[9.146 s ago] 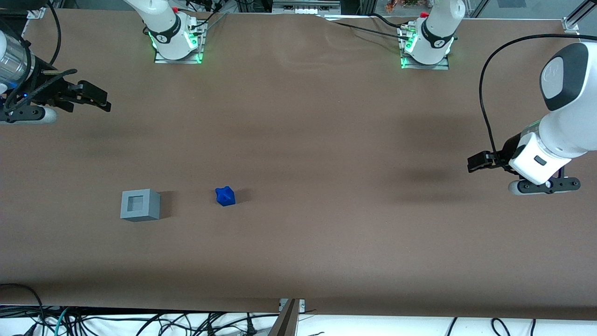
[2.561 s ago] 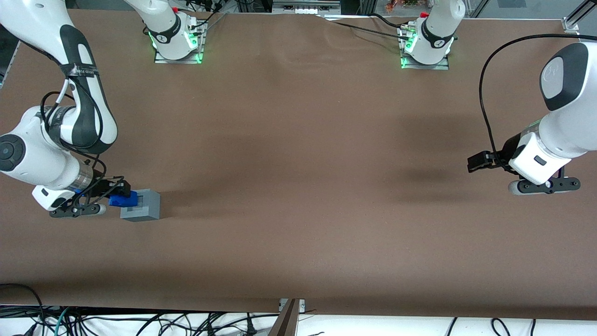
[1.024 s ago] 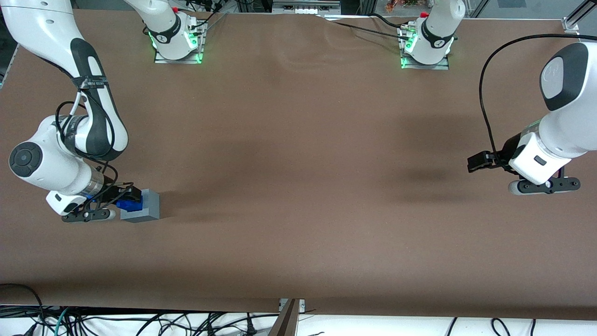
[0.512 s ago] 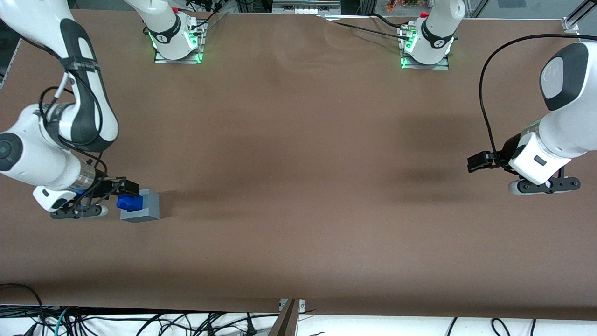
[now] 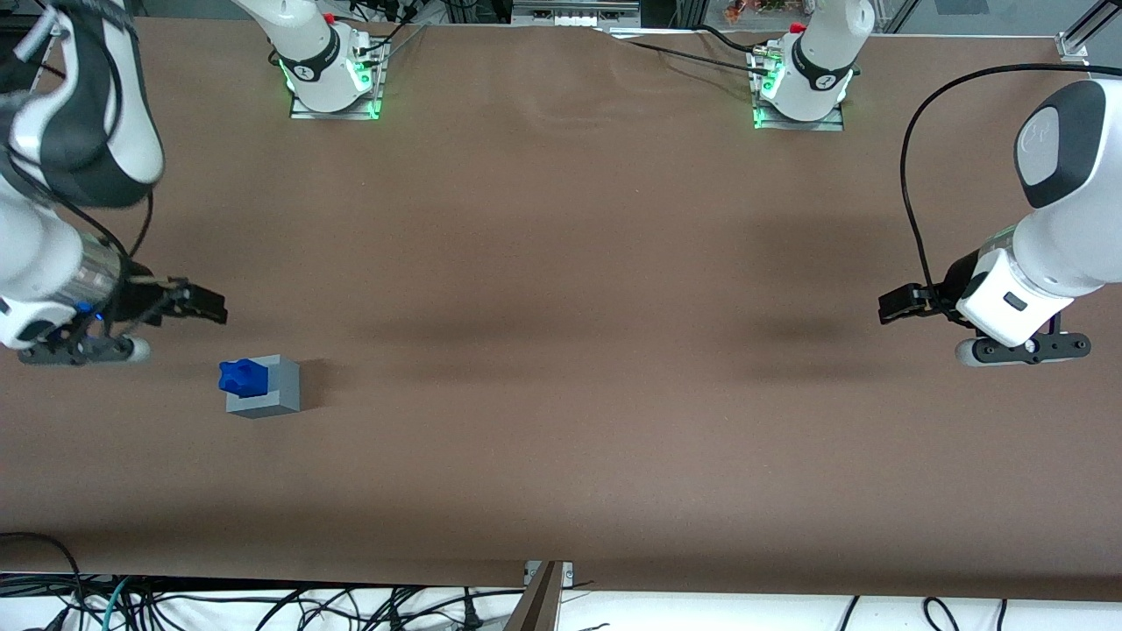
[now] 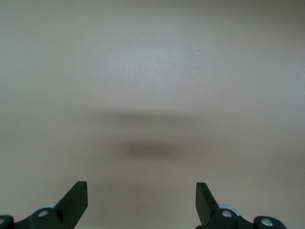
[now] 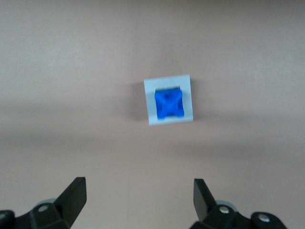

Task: Insert blue part into gray base with right arm
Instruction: 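Open the right gripper and raise it away from the base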

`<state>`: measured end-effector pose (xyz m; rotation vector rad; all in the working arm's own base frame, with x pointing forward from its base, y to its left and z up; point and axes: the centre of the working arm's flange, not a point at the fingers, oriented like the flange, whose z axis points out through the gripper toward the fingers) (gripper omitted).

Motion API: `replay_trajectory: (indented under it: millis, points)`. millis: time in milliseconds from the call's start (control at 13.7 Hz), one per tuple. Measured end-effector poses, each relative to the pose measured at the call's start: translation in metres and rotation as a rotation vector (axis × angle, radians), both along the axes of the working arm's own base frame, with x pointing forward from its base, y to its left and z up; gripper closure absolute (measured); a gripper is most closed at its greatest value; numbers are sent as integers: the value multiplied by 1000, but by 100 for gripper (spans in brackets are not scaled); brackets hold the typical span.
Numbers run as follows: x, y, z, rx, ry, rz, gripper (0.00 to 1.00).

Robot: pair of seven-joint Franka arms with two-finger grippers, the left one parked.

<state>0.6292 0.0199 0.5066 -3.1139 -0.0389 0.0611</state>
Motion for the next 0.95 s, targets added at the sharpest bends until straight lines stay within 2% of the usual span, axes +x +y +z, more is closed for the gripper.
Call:
replay_trajectory:
  millis: [146, 439, 585, 951]
  points:
    - [-27, -1, 35, 7, -7, -13, 0]
    - [-80, -5, 45, 18, -2, -20, 0]
    - [-90, 1, 45, 19, 2, -9, 0]
    - [-89, 6, 48, 6, -6, 6, 0]
